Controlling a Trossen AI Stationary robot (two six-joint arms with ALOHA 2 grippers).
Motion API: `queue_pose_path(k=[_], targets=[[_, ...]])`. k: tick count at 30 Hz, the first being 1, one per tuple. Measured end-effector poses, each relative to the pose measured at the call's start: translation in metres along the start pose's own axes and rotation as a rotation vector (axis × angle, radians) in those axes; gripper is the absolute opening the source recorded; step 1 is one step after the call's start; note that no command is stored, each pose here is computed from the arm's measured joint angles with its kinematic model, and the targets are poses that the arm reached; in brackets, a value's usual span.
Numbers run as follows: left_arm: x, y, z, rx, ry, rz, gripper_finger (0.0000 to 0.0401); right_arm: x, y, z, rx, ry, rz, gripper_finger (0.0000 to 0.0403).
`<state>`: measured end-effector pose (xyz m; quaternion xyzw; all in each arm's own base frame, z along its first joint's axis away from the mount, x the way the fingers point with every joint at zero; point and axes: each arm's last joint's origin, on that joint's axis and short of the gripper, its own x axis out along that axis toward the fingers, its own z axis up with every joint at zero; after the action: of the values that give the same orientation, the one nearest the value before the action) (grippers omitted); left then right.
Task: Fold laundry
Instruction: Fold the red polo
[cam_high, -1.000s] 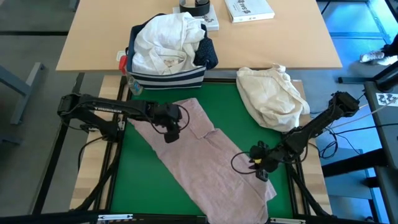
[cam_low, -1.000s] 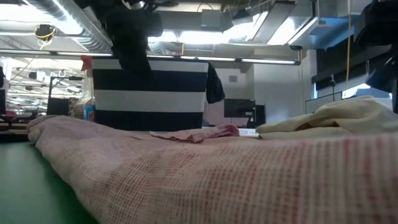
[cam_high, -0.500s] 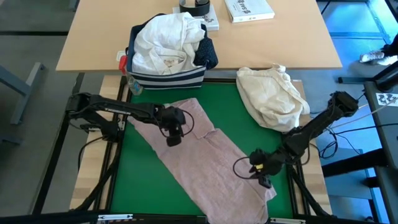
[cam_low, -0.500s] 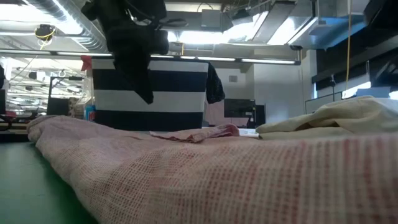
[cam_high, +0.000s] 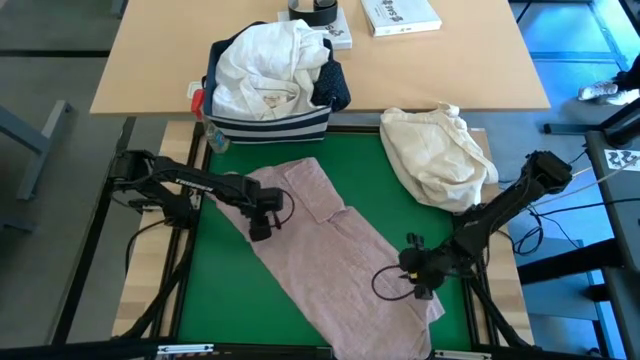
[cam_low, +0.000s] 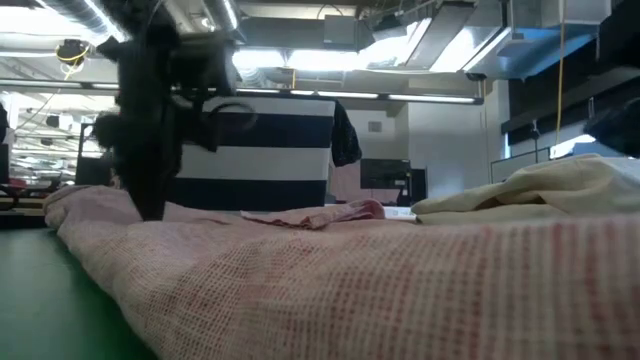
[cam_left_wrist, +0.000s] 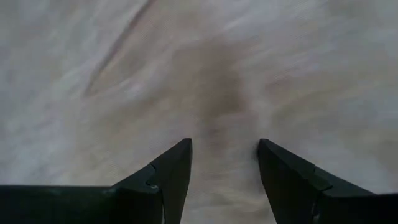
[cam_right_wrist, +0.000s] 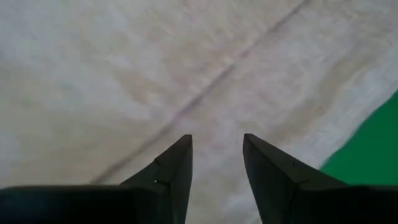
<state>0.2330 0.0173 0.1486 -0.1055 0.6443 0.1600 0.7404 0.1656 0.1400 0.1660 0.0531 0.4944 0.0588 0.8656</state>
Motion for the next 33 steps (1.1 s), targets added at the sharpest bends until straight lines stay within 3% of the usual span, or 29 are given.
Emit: queue_pose_path(k=[6,11,16,21,26,29,33], targets=[[0.018,0.018,-0.009,0.080,-0.040,0.068,0.0180,0.034,-0.012,0.001,-0.152,0.093,-0.097,0.0143],[0.028,0.039,-0.002,0.258,-0.150,0.091,0.0180,0.054,-0.017,0.001,-0.143,0.176,-0.075,0.0143],[0.031,0.073,0.006,0.387,-0.157,0.290,0.0179,0.056,-0.020,0.006,-0.151,0.103,-0.127,0.0143],[0.032,0.100,0.002,0.314,-0.102,0.317,0.0179,0.058,-0.039,0.023,-0.128,0.047,-0.197,0.0143],[0.026,0.103,-0.001,0.282,-0.075,0.317,0.0179,0.056,-0.062,0.033,-0.062,0.043,-0.233,0.0143],[0.007,0.093,0.005,0.254,-0.069,0.277,0.0179,0.046,-0.067,0.042,-0.028,0.037,-0.186,0.0143],[-0.045,0.071,0.023,0.184,-0.188,0.148,0.0179,0.014,-0.059,0.063,-0.026,-0.042,-0.038,0.0143]])
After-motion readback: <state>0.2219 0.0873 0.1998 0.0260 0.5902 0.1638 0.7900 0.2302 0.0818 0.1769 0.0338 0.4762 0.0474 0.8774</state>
